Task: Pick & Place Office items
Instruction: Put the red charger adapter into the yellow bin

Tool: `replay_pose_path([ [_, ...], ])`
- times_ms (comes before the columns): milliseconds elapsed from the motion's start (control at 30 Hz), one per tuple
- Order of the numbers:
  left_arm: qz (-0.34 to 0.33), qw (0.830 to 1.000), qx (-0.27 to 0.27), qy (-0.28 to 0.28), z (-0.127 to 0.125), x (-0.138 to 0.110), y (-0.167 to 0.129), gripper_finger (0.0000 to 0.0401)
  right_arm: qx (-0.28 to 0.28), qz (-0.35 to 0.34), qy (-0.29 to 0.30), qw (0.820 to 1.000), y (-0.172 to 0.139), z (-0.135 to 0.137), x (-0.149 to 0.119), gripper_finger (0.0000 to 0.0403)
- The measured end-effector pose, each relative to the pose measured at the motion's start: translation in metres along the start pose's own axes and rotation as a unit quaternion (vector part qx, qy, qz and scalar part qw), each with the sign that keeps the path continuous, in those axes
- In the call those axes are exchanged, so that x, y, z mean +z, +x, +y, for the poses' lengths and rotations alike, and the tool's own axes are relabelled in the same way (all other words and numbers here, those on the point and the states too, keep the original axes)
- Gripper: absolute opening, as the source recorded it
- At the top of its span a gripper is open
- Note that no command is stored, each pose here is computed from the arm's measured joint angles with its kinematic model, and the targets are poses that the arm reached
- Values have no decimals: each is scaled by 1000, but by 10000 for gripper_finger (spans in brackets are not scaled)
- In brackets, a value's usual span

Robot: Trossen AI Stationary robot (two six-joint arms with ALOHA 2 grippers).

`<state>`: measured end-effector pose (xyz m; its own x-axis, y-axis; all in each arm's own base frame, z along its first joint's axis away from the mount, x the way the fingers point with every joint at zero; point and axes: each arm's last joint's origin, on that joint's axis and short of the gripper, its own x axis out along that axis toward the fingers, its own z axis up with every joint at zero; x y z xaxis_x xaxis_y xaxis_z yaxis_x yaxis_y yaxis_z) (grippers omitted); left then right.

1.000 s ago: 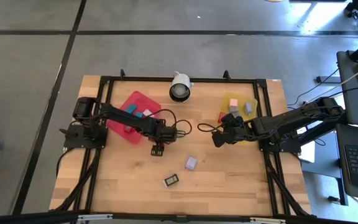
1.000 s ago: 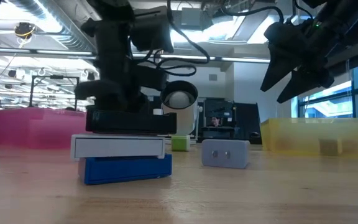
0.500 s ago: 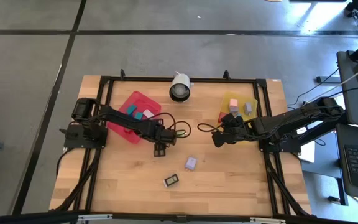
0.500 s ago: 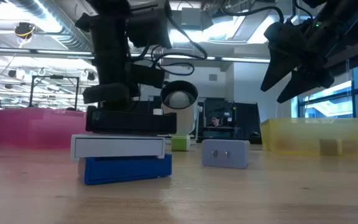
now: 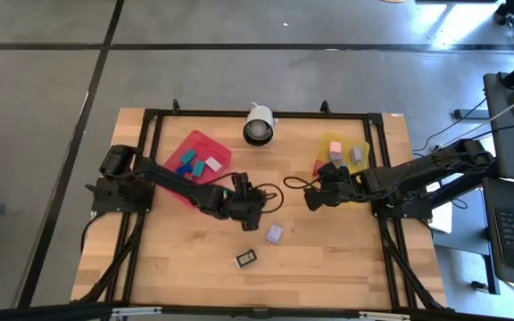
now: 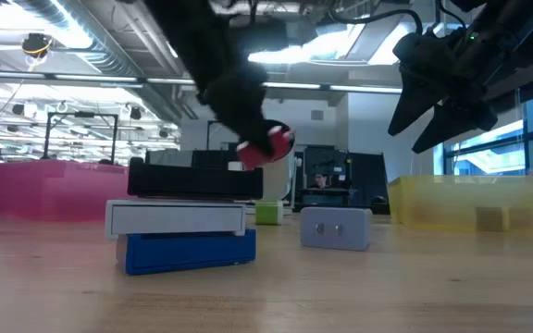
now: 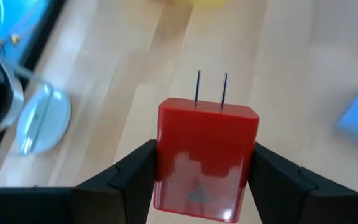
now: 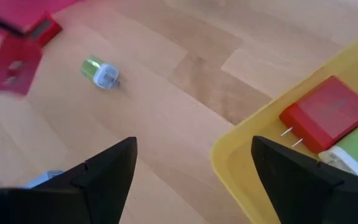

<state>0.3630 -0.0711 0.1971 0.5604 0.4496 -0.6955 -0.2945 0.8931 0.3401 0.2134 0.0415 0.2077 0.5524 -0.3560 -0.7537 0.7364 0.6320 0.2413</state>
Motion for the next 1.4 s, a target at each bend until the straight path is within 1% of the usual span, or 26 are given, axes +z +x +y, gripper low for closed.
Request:
replay_pose_path([
  [100,-39,999,5,-9,-11,4,-8,212,-2,-18,4,1000,0,1,2,318],
  [167,-59,998,18,-10,-17,5,-13,212,5,-25,13,1000,0,2,3,318],
  [300,-96,993,64,-17,-26,6,-22,213,31,-38,33,998,0,8,6,318],
  [333,-104,991,79,-17,-27,6,-24,213,38,-45,30,998,-1,9,7,318],
  [400,-116,987,104,-23,-29,6,-28,213,33,-85,12,996,-1,12,11,318],
  [467,-124,984,122,-27,-31,6,-30,213,26,-132,11,991,-2,14,16,318],
  [600,-131,982,132,-29,-34,4,-34,214,38,-191,50,980,-5,20,24,318],
  [733,-136,979,152,-22,-35,4,-36,214,59,-216,76,972,-8,25,29,318],
  [933,-138,969,207,10,-30,5,-35,214,62,-225,85,969,-8,26,32,318],
  [1033,-133,967,217,15,-25,7,-32,214,74,-212,80,971,-8,27,31,318],
  [1167,-127,968,214,7,-19,10,-26,214,121,-189,118,967,-9,31,32,318],
  [1233,-123,970,209,0,-16,10,-22,214,138,-190,125,964,-9,34,34,318],
  [1300,-119,972,202,-4,-14,10,-19,214,156,-186,114,963,-7,37,36,318],
  [1400,-114,974,196,-5,-13,10,-15,214,203,-171,96,959,-1,45,40,318],
])
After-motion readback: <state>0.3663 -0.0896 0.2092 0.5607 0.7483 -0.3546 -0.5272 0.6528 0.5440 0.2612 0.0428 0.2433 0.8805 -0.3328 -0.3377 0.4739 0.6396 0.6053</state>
